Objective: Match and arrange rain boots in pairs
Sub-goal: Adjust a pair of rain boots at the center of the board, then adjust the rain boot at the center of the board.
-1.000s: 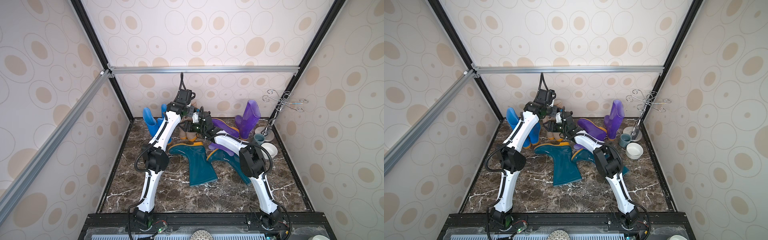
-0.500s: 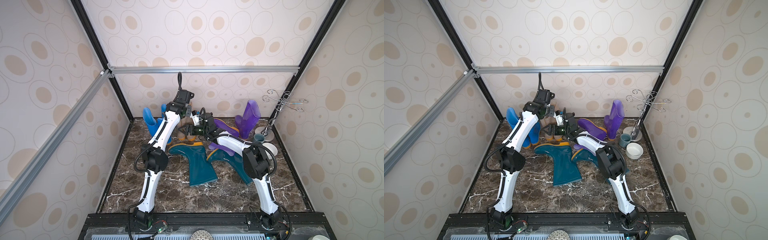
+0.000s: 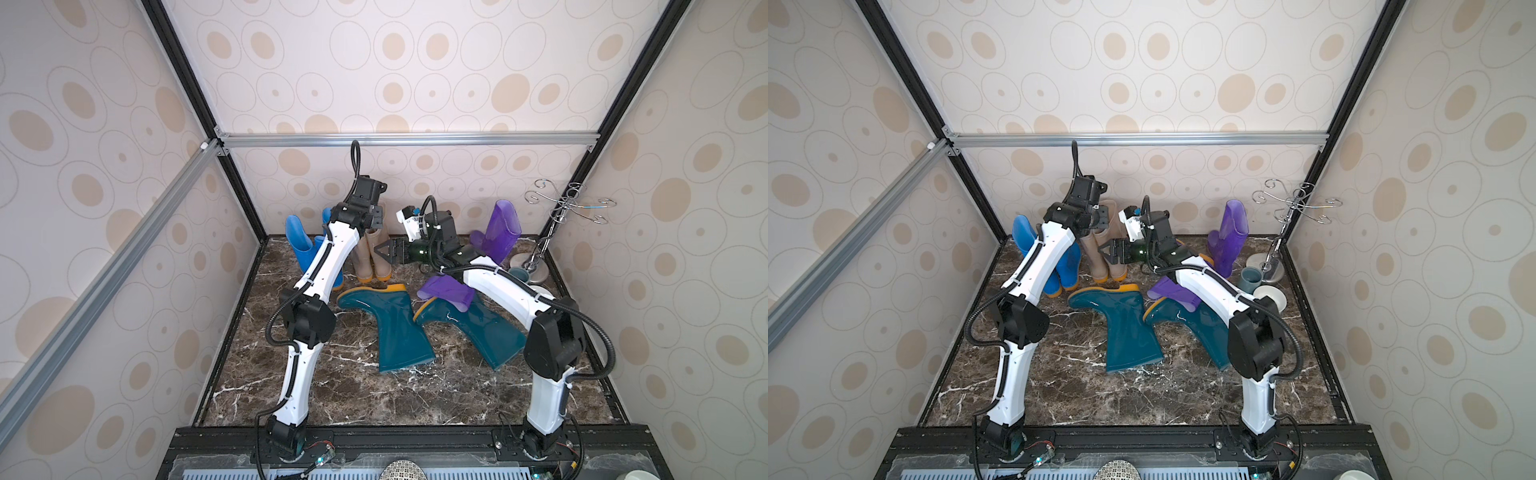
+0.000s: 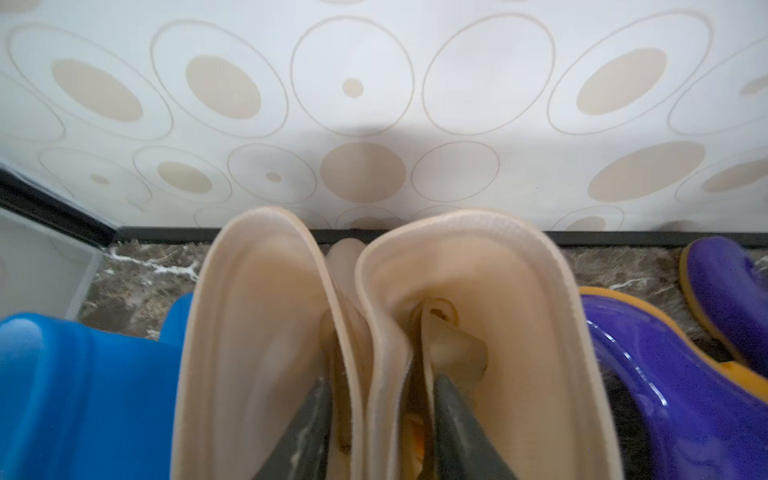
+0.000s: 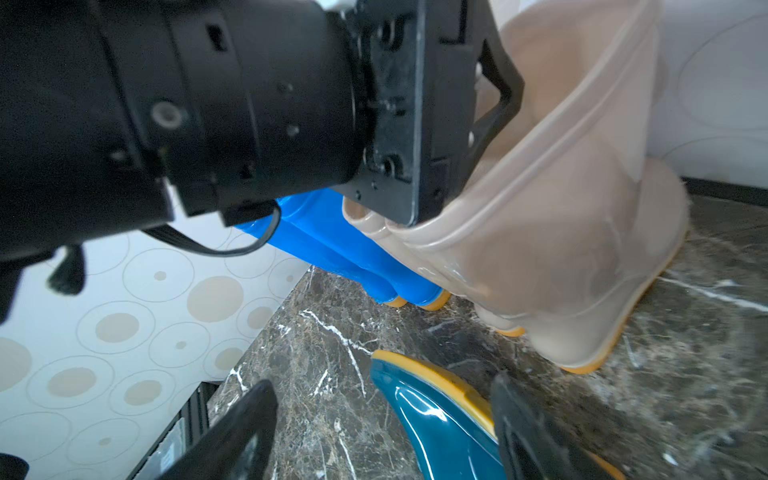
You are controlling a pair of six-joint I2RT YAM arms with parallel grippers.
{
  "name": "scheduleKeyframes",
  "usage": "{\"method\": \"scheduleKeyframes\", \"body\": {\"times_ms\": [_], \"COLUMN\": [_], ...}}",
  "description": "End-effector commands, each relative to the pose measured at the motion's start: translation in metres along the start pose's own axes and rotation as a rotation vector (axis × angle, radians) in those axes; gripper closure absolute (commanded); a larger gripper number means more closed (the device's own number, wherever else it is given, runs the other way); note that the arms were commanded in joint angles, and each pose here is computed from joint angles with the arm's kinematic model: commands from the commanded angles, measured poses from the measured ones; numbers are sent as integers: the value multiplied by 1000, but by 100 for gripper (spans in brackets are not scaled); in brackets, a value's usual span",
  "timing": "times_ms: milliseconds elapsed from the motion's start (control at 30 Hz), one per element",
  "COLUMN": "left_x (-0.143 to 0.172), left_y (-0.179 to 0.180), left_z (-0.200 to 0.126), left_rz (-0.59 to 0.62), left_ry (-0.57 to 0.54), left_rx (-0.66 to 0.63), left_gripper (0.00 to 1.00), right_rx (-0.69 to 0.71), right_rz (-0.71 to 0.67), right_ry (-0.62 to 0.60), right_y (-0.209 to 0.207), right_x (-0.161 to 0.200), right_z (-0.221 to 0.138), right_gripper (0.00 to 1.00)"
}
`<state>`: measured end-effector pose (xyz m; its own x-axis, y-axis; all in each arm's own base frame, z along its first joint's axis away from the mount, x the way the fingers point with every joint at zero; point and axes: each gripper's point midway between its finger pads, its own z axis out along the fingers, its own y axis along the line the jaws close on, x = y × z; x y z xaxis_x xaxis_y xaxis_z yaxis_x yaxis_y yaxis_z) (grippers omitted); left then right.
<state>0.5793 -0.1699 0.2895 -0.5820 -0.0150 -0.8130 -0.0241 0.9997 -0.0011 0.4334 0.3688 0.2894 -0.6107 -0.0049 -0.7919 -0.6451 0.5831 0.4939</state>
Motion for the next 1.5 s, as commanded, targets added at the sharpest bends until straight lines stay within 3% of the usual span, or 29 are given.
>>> {"method": "scheduleKeyframes", "body": {"times_ms": [0,100,367,567,800,1100,1467], "left_x": [-38,-48,-68,-65,-36,11,43], "left_y": [2,-1,-25,-34,-61,-83,-89], "left_z": [-34,-44,-86,-123,-161,-189,-184], "left_rz": [-55,-61,-33,4,63,36,37], "left_ry": [-109,-139,-191,-199,-195,-210,-189], "left_rx": [46,74,251,297,345,444,443], "left_gripper": [44,31,18,12,12,12,12], "right_rx": [116,179,437,598,714,781,889], "right_rz": [-87,-160,-305,-323,-307,-313,-325], "right_ry": [73,102,213,315,458,602,668], "right_y": [-13,-15,-33,-43,-63,-98,-149], "right_x": [15,16,29,62,119,162,177], "right_z": [-26,-47,-123,-187,-221,-199,-153], "right_gripper": [18,18,18,17,17,15,14]}}
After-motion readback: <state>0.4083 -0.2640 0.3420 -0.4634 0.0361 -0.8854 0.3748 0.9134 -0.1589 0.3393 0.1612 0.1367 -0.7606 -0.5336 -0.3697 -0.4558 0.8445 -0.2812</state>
